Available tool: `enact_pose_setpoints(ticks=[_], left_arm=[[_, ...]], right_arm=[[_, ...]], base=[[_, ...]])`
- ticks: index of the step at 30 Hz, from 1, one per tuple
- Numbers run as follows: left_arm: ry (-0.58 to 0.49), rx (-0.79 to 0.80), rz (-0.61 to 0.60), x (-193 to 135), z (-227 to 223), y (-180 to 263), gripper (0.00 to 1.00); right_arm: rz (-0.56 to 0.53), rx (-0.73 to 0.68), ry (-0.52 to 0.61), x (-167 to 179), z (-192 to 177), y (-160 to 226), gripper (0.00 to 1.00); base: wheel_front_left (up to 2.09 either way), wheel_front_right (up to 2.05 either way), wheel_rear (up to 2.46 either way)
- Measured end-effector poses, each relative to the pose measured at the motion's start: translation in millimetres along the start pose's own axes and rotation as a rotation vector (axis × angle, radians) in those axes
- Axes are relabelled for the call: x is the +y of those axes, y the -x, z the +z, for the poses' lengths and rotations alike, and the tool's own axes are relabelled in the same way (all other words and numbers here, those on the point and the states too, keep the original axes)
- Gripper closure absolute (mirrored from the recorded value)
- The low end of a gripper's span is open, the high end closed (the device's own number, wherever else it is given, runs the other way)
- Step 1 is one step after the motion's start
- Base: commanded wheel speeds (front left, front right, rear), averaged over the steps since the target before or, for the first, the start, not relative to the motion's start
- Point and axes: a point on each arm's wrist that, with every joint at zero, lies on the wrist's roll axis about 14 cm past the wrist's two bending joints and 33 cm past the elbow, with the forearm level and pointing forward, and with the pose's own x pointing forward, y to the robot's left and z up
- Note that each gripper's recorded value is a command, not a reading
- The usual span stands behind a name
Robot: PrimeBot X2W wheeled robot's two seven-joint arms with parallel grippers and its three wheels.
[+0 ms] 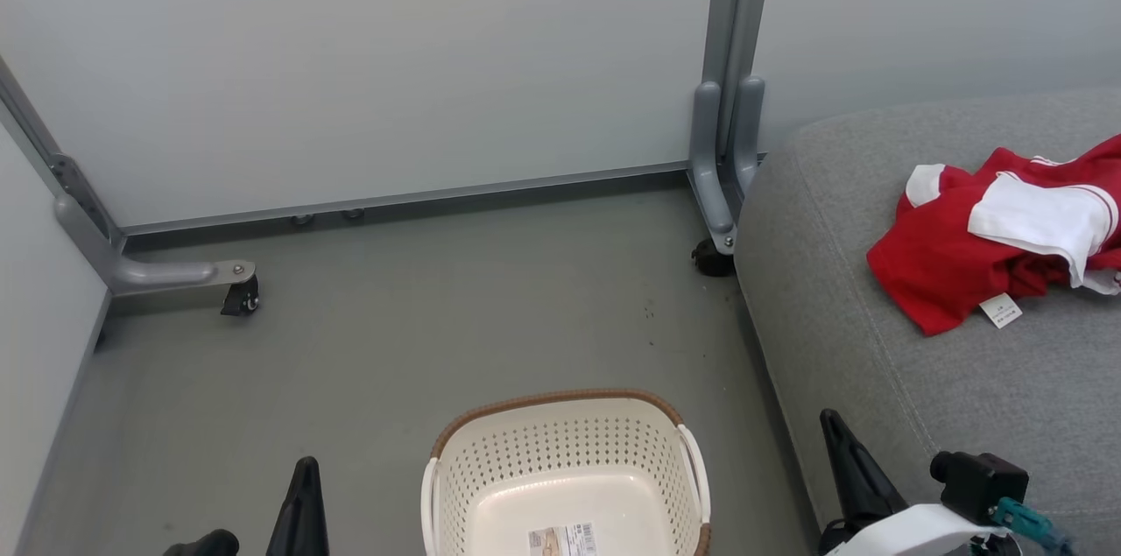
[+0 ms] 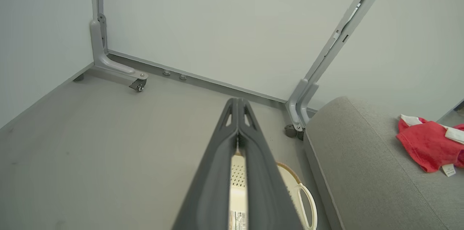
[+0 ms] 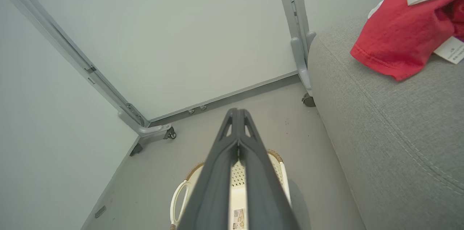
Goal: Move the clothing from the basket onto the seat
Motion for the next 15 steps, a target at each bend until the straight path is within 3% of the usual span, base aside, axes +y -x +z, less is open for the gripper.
enact_pose_setpoints(ticks=[15], left_arm=[[0.231, 0.016, 0.034, 10.1, 4.8, -14.3, 1.00]], right_arm=[[-0.060, -0.014, -0.228, -15.4, 9.5, -11.4, 1.00]], base=[[0.00, 0.00, 0.00]])
